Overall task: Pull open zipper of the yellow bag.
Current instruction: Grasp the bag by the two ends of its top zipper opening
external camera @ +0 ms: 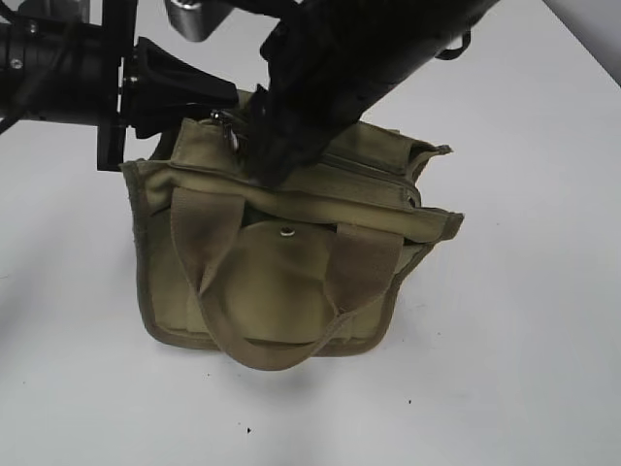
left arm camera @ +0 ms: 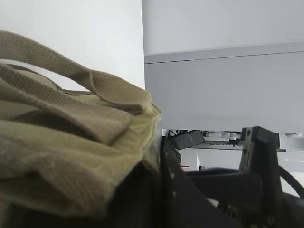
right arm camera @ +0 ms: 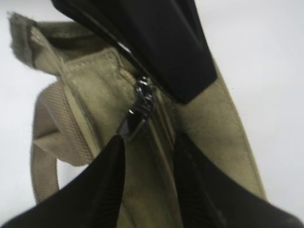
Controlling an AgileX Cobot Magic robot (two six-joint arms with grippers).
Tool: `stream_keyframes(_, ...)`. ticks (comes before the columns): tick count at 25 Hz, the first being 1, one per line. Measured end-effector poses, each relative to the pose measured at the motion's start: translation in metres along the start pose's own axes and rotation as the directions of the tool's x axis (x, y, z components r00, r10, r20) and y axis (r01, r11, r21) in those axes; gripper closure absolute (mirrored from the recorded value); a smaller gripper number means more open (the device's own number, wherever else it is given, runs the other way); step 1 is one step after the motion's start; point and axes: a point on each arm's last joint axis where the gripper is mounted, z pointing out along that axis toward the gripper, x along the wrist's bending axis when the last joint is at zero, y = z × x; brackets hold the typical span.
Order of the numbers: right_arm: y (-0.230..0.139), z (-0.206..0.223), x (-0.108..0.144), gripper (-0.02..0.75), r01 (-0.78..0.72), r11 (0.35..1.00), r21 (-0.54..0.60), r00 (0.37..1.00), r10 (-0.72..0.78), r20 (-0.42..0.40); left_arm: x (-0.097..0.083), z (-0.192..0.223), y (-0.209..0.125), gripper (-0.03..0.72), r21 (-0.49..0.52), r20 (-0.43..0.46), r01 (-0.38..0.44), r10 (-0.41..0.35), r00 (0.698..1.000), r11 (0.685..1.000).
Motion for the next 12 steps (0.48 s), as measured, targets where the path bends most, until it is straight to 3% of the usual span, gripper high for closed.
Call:
stream_keyframes(4,0.006,0.000,0.000,0.432,-0.059,0.996,-0.062,0.998,0.059,-0.005,0.000,0.000,0.000,0.685,0.000,0.000,0.000,0.000,1.000,1.000)
stream_keyframes(8,0.007,0.001,-0.001,0.358,-0.091,0.993,-0.079,0.996,0.091,0.002,0.000,0.000,0.000,0.685,-0.001,-0.001,0.000,0.000,1.000,1.000)
stream_keyframes(12,0.006,0.013,-0.002,0.343,-0.104,0.992,-0.077,0.995,0.104,0.006,0.002,0.000,0.002,0.685,-0.018,-0.016,-0.002,0.002,1.000,1.000)
